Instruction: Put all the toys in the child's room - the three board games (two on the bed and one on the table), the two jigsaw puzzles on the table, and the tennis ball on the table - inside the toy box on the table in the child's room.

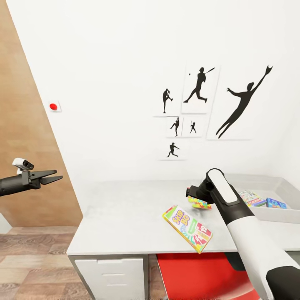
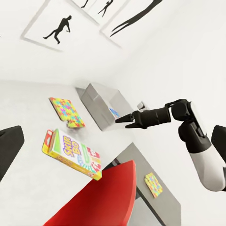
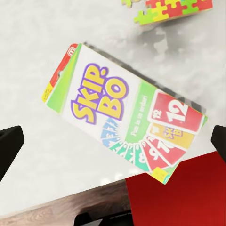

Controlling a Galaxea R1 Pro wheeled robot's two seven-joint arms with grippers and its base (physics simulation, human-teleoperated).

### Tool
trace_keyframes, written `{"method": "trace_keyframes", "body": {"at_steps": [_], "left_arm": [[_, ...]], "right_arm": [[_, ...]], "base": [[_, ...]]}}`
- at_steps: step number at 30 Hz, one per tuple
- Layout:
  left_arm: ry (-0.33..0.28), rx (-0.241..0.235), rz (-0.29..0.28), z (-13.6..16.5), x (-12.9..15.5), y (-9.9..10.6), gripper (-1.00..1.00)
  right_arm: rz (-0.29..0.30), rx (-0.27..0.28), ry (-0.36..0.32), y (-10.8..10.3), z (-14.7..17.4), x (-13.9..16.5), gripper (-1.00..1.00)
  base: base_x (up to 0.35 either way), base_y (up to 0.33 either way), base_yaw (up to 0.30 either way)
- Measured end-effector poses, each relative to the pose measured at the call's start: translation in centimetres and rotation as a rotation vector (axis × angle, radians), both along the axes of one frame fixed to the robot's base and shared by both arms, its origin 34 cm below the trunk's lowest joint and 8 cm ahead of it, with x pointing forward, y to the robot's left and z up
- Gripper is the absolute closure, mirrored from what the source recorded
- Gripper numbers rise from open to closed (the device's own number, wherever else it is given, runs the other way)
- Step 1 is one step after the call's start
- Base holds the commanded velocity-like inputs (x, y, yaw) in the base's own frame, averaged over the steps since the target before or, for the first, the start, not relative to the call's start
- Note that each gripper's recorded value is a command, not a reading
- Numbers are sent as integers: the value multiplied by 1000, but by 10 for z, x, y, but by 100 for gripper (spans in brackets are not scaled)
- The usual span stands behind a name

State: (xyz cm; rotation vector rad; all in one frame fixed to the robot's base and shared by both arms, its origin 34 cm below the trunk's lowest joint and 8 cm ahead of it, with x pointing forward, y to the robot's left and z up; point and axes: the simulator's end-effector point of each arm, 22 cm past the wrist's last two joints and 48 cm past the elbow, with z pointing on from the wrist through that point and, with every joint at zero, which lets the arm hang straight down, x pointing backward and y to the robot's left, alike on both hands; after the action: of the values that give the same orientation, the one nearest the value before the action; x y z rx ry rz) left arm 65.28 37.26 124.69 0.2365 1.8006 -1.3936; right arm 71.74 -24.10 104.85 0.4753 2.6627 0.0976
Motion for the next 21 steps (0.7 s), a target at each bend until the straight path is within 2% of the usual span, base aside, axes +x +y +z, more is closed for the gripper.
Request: {"method": "trace_keyframes", "body": {"at_steps": [21], "left_arm": [[32, -2, 1, -17, 9, 0, -100]], "right_arm": [[-13, -6, 84, -6, -36, -4, -100]], "base": [[0, 0, 0]]}}
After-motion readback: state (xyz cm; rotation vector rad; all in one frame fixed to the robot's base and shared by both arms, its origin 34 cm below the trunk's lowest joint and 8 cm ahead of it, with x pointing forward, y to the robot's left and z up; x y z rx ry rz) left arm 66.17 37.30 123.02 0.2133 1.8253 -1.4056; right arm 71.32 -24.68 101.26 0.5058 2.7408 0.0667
